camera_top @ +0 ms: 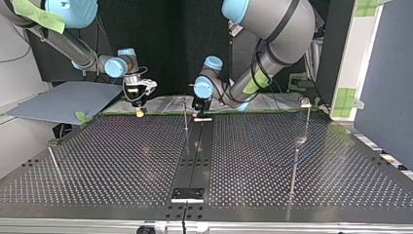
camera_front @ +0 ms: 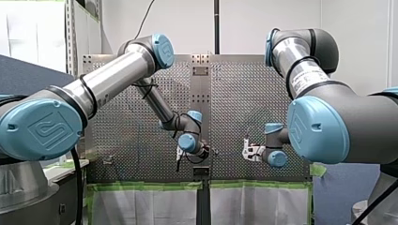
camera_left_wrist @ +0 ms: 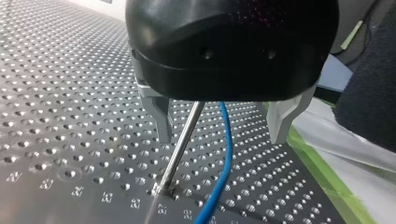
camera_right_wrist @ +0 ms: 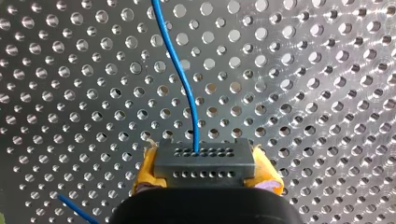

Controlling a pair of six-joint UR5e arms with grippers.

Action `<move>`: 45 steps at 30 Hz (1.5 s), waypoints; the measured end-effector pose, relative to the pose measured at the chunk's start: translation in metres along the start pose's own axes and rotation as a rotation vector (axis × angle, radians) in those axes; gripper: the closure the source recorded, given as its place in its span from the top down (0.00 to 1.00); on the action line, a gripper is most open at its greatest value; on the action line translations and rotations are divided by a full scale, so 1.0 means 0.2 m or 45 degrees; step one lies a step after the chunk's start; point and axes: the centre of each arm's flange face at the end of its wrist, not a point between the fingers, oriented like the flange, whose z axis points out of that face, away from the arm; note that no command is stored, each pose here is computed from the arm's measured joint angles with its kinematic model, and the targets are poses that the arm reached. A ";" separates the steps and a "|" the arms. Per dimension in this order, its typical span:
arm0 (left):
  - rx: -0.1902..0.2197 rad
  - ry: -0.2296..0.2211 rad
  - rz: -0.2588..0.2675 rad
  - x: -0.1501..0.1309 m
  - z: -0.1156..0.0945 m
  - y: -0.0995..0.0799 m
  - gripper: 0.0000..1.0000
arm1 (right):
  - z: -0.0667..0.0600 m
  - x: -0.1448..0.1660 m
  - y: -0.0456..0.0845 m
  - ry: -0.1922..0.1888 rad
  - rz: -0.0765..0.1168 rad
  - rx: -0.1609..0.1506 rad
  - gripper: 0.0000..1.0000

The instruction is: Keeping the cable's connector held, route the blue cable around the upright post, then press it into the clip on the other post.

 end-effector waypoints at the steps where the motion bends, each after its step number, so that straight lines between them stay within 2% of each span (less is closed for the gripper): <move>1: 0.002 0.005 0.008 0.00 0.00 0.00 1.00 | 0.00 0.00 0.00 0.000 0.000 0.000 0.00; 8: -0.003 0.023 0.028 0.01 -0.01 -0.01 1.00 | 0.00 0.00 0.00 -0.005 -0.001 -0.001 0.00; 14: -0.024 0.084 0.045 0.03 -0.07 0.01 1.00 | 0.00 0.00 0.00 -0.007 -0.001 -0.001 0.00; 25: -0.020 0.013 0.039 -0.08 -0.22 0.02 1.00 | 0.00 0.00 0.00 -0.010 -0.001 -0.002 0.00; 32: -0.025 0.071 0.051 0.04 -0.31 0.04 1.00 | 0.00 0.00 0.00 -0.010 0.001 -0.002 0.00; 37: -0.027 0.087 0.047 0.07 -0.33 0.05 1.00 | 0.00 0.00 0.00 -0.011 0.003 -0.002 0.00; 41: -0.005 0.065 0.033 0.06 -0.32 0.04 1.00 | 0.00 0.00 0.00 -0.011 0.004 -0.002 0.00; 45: 0.044 0.021 -0.010 0.04 -0.30 0.01 1.00 | 0.00 0.00 0.00 -0.011 0.005 -0.003 0.00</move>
